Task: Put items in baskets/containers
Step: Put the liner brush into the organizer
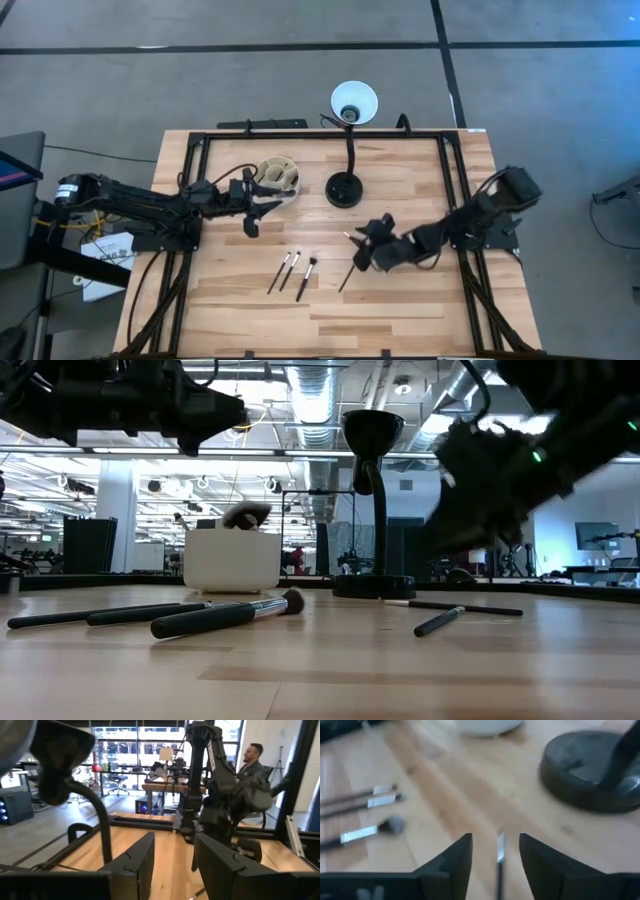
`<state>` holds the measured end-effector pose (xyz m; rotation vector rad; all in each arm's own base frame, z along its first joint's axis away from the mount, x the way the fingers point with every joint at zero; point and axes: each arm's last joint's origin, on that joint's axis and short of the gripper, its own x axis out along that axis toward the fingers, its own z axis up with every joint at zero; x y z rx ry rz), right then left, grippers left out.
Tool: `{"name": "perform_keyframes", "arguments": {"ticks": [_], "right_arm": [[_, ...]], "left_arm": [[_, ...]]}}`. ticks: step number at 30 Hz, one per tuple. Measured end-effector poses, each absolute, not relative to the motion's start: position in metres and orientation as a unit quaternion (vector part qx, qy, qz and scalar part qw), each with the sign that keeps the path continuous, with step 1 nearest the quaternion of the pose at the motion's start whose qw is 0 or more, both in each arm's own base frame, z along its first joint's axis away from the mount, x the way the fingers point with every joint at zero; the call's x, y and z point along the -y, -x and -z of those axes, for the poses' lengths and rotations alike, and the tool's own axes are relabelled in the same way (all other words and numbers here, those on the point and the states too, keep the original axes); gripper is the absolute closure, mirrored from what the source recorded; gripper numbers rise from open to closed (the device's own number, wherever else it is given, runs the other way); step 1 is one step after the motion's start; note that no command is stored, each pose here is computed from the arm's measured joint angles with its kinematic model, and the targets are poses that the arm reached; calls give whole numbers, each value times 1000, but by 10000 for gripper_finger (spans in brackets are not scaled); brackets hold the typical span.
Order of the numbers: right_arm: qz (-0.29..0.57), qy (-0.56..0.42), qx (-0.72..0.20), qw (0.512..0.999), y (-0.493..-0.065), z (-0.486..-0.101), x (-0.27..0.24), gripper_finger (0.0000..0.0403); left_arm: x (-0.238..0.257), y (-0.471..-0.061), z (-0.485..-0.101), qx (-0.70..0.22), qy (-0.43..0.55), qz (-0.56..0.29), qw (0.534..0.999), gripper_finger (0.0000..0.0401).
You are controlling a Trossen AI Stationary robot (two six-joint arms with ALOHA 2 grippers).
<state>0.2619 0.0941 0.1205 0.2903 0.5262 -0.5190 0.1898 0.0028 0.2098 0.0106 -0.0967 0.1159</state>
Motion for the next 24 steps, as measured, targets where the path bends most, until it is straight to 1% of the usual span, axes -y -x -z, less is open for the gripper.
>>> {"name": "perform_keyframes", "arguments": {"ticks": [3,5,8,11,15,17,24], "right_arm": [[258,-119,-287,915,-265,-96,-103,236],[272,-108,-292,911,-269,-89,-104,235],[303,-85,-288,905,-272,-86,-100,238],[306,-67,-281,907,-275,-92,-96,243],[313,-70,-285,903,-274,-102,-90,246],[311,-91,-286,902,-274,-103,-89,245],[290,-104,-314,898,-277,-82,-92,246]], "left_arm": [[1,-190,-210,48,-5,-48,998,265],[3,-190,-210,48,-5,-43,998,265],[4,-190,-210,48,-4,-39,998,265],[5,-190,-210,48,-4,-37,998,265],[5,-190,-210,48,-4,-37,998,265],[5,-190,-210,48,-4,-37,998,265],[5,-190,-210,48,-2,-37,998,265]]}}
